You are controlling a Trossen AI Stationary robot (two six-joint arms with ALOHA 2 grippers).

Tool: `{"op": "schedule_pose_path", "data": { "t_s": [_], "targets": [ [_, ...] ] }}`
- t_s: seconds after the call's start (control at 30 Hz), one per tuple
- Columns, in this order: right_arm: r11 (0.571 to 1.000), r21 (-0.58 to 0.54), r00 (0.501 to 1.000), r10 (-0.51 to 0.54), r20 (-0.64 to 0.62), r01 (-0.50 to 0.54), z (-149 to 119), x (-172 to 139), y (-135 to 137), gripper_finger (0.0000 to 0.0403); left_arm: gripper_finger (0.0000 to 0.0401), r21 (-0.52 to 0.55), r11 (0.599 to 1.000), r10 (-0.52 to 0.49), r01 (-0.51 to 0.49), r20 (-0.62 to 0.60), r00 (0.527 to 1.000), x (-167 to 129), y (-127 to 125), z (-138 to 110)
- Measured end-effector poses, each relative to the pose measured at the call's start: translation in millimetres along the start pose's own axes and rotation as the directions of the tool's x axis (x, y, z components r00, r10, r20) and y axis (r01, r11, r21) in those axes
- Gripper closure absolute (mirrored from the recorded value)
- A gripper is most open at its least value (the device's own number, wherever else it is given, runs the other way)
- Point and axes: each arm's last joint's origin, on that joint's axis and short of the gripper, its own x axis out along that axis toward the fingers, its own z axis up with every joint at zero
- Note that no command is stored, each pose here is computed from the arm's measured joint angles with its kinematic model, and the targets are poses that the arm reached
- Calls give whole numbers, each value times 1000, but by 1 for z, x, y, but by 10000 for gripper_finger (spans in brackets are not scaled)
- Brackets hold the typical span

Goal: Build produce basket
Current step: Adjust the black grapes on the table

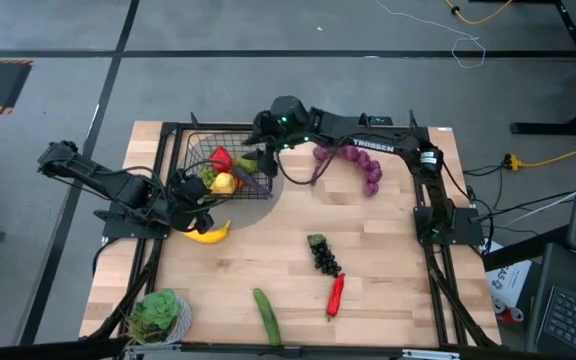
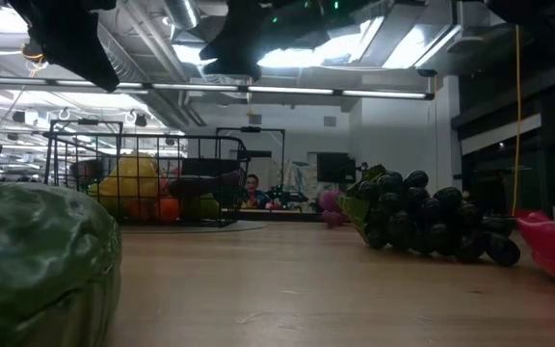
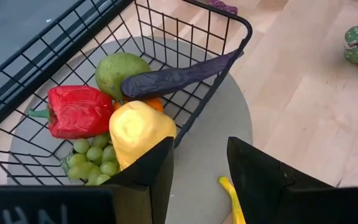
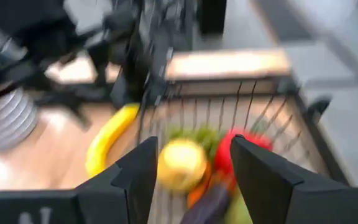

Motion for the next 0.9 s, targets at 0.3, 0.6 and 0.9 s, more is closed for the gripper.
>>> {"op": "schedule_pose_path", "data": {
  "t_s": [0.3, 0.6, 0.9],
  "targets": [
    [973, 13, 864, -201, -461, 233, 13, -63, 12, 201, 257, 7, 1000, 2, -2, -4, 1000, 0, 0, 0],
    [957, -16, 655, -211, -726, 291, -3, -102, 22, 201, 257, 7, 1000, 1, -1, -4, 1000, 0, 0, 0],
    [945, 25, 639, -202, -742, 327, -5, -101, 26, 201, 257, 7, 1000, 1, -1, -4, 1000, 0, 0, 0]
  ]
}}
